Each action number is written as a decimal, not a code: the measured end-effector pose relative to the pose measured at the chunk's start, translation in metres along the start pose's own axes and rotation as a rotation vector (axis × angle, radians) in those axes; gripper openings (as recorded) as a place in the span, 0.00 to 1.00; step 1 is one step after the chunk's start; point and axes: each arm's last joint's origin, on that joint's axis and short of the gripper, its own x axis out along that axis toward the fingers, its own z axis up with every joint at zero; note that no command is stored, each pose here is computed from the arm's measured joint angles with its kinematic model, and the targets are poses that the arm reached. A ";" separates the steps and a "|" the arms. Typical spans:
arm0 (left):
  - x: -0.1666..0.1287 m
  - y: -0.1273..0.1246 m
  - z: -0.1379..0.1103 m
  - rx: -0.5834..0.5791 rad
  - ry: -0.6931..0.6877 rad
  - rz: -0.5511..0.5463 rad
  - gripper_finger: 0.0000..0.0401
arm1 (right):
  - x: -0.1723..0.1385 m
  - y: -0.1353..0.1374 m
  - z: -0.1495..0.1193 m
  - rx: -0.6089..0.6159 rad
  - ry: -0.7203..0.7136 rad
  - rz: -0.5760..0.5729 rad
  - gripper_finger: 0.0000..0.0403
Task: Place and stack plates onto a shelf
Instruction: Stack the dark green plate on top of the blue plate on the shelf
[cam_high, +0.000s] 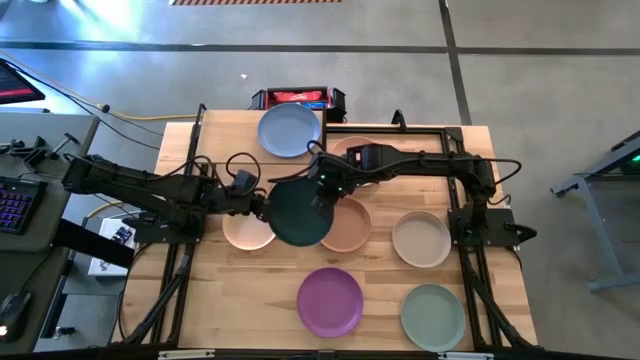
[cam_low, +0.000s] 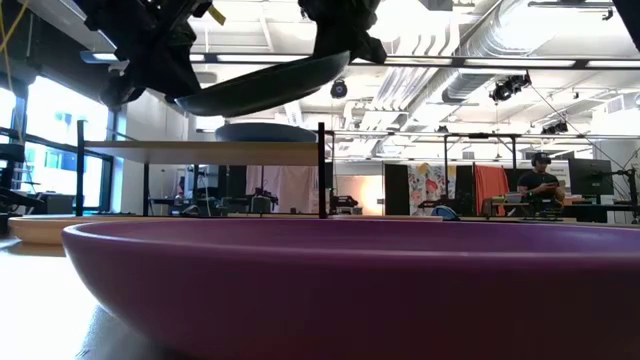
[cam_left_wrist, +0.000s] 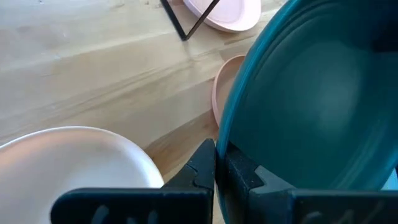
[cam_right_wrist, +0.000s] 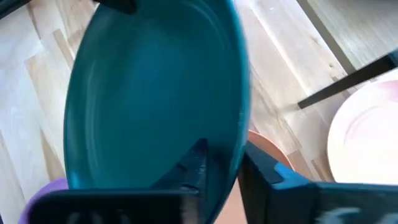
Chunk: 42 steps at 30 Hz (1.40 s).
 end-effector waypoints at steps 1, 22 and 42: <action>0.000 0.000 0.000 0.000 -0.002 0.000 0.00 | 0.000 0.000 0.000 0.010 0.001 -0.003 0.07; 0.000 -0.001 0.000 0.009 -0.003 -0.006 0.02 | 0.000 -0.001 0.000 0.067 -0.003 -0.005 0.00; 0.000 -0.010 0.005 0.011 -0.041 -0.096 0.23 | 0.000 0.001 -0.001 0.054 0.012 0.004 0.00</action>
